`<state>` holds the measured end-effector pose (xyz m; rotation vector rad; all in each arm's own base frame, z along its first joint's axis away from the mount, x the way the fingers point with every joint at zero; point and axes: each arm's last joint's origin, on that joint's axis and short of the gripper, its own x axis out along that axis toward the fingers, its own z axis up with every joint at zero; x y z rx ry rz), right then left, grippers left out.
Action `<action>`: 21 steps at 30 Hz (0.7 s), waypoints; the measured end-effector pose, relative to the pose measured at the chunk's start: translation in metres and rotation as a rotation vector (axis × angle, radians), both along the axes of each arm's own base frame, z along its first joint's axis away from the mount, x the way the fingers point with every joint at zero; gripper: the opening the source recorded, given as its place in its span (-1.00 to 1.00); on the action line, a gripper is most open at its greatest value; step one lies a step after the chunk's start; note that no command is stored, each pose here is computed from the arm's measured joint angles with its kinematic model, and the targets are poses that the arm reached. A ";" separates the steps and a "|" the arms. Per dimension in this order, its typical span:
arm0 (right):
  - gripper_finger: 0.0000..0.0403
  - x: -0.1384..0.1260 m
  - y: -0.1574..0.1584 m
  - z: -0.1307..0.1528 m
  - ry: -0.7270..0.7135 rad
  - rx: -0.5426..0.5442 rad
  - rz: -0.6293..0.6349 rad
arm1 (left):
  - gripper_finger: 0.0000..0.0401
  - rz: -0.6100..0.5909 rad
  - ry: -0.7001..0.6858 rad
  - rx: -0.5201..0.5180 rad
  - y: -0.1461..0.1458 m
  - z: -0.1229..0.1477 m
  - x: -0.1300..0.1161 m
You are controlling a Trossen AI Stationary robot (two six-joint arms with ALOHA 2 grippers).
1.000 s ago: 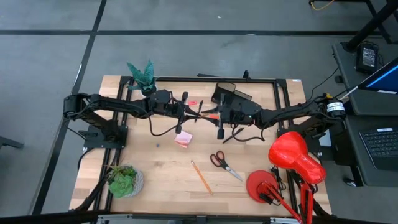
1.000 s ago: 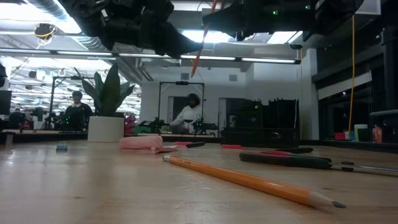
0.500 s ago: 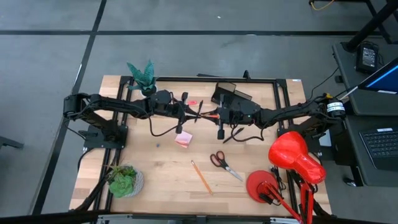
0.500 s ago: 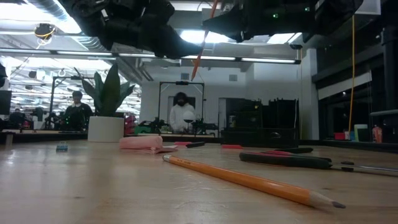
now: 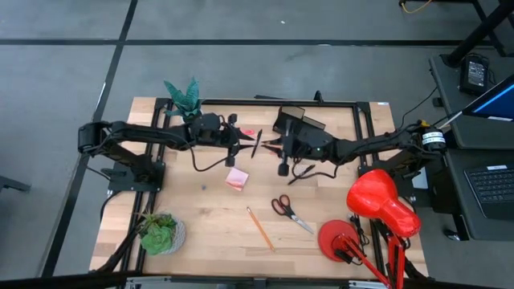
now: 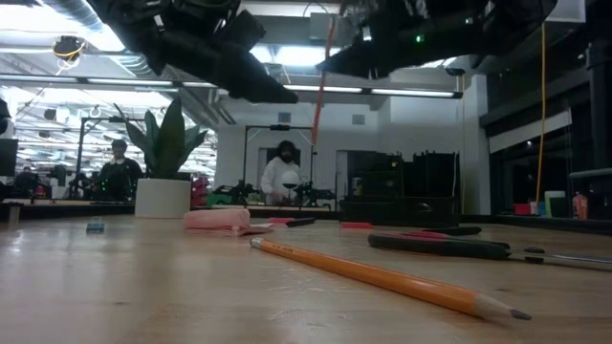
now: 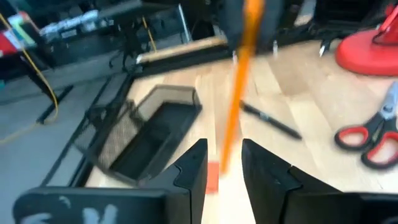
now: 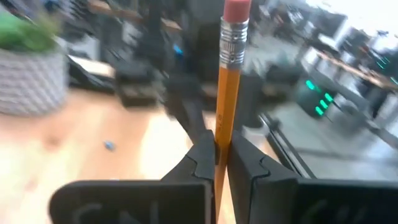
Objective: Pick and place office supplies into organizer
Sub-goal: Put the top pencil into the black desk organizer
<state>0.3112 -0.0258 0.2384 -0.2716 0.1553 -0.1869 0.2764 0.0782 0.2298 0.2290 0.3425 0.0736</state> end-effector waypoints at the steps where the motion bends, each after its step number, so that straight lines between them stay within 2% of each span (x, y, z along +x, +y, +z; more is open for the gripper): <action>1: -0.91 -0.001 -0.002 -0.002 0.019 0.002 -0.027 | -0.55 0.003 0.006 -0.002 0.000 0.001 -0.002; 6: -0.91 -0.003 -0.014 -0.005 0.046 0.026 -0.089 | -0.67 0.010 0.040 -0.004 0.001 0.005 -0.010; 13: -0.91 -0.009 -0.049 -0.005 0.040 0.030 -0.253 | -0.97 0.064 0.028 -0.016 0.009 -0.002 -0.030; 21: -0.91 -0.021 -0.082 -0.002 0.022 0.041 -0.364 | -0.99 0.096 -0.044 -0.023 0.008 -0.009 -0.056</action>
